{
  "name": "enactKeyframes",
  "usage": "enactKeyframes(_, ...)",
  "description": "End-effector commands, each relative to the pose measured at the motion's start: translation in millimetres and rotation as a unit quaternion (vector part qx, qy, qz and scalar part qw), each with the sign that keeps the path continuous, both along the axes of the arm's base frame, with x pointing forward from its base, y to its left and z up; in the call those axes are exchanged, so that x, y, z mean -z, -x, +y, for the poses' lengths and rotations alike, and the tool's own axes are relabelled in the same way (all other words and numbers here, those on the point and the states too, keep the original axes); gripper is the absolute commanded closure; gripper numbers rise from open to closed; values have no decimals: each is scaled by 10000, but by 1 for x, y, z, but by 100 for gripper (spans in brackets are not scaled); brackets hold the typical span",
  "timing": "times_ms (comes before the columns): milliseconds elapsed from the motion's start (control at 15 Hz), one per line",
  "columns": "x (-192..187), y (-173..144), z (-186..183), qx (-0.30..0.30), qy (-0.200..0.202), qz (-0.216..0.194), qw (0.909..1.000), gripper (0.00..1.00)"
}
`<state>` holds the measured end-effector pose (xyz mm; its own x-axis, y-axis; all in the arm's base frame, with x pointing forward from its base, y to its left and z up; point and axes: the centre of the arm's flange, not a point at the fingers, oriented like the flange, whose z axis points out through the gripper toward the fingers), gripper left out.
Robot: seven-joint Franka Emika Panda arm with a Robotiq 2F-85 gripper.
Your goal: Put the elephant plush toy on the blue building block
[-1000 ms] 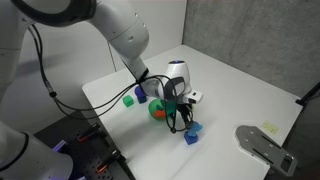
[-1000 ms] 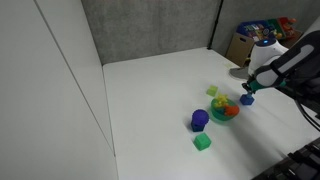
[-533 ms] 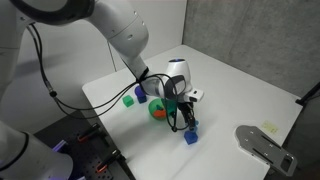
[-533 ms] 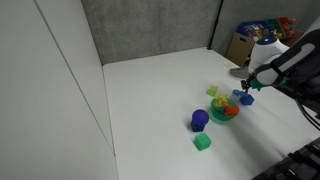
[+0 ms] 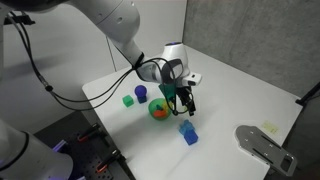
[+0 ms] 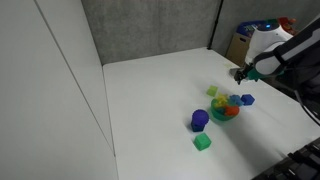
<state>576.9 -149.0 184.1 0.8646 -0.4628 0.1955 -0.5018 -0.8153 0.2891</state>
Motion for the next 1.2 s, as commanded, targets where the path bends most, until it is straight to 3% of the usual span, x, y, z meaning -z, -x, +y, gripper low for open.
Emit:
enactKeyframes(0, -41, 3, 25, -287, -223, 152, 9992, 0)
enactKeyframes(400, -88, 13, 77, -687, -364, 348, 9964, 0)
enactKeyframes(667, -119, 37, 106, -887, -574, 486, 9932, 0)
enactKeyframes(1133, -200, 77, 117, -1213, -871, 541, 9873, 0)
